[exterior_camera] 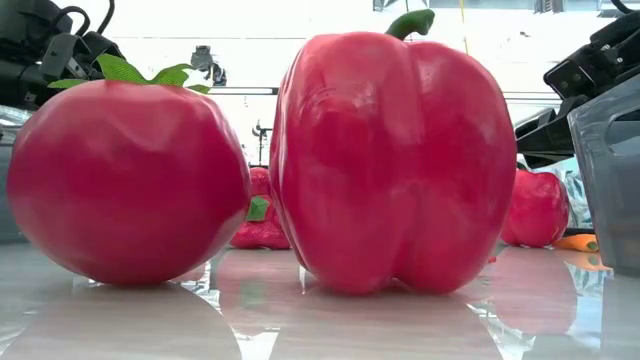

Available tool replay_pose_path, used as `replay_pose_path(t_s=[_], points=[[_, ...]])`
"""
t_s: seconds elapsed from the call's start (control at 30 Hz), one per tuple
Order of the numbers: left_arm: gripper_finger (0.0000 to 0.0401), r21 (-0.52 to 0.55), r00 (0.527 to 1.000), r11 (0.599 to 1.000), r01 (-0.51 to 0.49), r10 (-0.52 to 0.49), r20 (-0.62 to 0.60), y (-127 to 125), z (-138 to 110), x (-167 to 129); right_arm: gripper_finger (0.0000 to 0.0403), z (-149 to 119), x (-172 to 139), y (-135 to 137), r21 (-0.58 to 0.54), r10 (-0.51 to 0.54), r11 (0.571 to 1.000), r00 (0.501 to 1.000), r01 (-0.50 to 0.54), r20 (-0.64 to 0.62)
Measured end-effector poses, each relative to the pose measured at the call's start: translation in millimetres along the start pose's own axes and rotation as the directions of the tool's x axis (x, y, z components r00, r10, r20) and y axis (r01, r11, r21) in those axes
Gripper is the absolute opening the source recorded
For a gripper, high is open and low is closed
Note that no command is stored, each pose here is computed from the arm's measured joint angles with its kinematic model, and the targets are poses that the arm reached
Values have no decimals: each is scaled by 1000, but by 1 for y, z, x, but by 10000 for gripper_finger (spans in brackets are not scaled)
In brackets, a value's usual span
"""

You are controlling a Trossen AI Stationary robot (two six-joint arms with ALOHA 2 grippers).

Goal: Sort produce into baskets

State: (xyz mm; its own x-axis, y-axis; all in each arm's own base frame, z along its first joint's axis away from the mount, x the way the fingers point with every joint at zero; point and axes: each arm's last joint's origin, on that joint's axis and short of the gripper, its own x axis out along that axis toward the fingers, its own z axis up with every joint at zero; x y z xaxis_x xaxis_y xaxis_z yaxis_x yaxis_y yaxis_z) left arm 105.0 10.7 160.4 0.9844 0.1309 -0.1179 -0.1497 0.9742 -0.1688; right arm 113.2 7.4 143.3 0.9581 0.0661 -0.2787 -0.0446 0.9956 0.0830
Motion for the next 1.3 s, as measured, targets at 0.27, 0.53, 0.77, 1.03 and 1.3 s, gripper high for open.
replay_pose_path(t_s=[0.27, 0.53, 0.77, 1.03, 1.3], points=[[13, 0, 1000, 1000, 0, 0, 0, 0, 0, 0, 0, 0, 0, 0, 0, 0, 1000, 1000, 0, 0], [13, 0, 1000, 1000, 0, 0, -1, 0, 0, 0, 0, 2, 0, 0, -66, -2, 998, 1000, 4, 21], [13, 0, 996, 997, -83, 83, 17, 2, 1, 0, 0, 2, 0, 0, -64, -3, 998, 1000, 4, 19], [13, -1, 995, 995, -98, 98, 22, 3, 1, 0, 0, 2, 0, 0, -45, -2, 999, 1000, 3, 20], [13, -1, 996, 997, -83, 83, 20, 2, 1, 0, 0, 2, 0, 0, 24, -1, 1000, 1000, 1, 20]])
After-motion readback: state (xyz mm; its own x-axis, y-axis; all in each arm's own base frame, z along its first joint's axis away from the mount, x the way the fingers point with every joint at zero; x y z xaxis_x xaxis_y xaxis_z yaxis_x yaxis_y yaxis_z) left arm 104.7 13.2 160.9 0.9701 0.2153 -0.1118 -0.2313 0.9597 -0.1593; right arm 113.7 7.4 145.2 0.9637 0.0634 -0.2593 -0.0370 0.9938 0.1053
